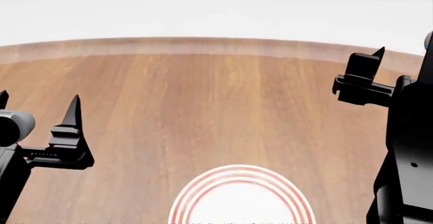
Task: Pick up the red mug and put it on the plate
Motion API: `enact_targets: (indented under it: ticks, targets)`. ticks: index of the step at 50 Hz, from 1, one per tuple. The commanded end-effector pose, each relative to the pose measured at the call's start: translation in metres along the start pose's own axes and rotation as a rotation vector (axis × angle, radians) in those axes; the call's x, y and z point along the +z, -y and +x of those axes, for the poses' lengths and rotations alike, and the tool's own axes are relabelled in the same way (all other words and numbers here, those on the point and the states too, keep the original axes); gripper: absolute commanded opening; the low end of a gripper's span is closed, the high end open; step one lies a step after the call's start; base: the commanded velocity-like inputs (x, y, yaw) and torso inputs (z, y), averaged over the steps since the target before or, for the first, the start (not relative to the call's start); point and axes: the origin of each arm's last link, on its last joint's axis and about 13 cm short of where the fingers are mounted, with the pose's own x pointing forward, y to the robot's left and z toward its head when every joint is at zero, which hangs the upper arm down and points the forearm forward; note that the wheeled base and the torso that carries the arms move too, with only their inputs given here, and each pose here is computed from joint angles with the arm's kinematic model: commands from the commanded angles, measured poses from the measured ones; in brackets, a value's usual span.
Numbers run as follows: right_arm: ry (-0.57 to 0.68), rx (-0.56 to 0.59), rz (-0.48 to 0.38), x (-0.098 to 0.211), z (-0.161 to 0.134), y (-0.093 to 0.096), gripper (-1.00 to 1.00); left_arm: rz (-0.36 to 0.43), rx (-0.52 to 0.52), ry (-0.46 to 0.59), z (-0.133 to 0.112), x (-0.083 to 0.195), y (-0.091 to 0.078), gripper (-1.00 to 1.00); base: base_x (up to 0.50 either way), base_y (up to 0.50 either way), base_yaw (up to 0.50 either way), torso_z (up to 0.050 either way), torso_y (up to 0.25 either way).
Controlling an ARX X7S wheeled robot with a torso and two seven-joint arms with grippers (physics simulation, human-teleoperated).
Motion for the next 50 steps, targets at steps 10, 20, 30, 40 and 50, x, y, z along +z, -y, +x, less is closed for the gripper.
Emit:
enact_targets:
  ticks: [10,20,30,40,50]
  targets:
    - [-0.010,0.015,-0.008,-0.005,0.001,-0.001,1.00,-0.022,0.017,-0.015,0.001,-0.002,-0.001,1.00,0.00,0.00,0.00,0.000,0.000]
    - [-0.028,0.024,-0.013,-0.012,0.002,-0.002,1.00,-0.066,0.293,-0.052,0.011,-0.002,-0.008,1.00,0.00,0.00,0.00,0.000,0.000]
    - [-0.040,0.032,-0.008,-0.015,0.004,-0.003,1.00,-0.084,0.388,-0.094,0.015,-0.007,-0.016,1.00,0.00,0.00,0.00,0.000,0.000]
    - [-0.042,0.037,0.002,-0.015,0.003,-0.002,1.00,-0.105,0.543,-0.131,0.023,-0.011,-0.019,1.00,0.00,0.00,0.00,0.000,0.000]
    - [-0.050,0.043,0.002,-0.018,0.004,-0.003,1.00,-0.105,0.651,-0.170,0.030,-0.018,-0.022,1.00,0.00,0.00,0.00,0.000,0.000]
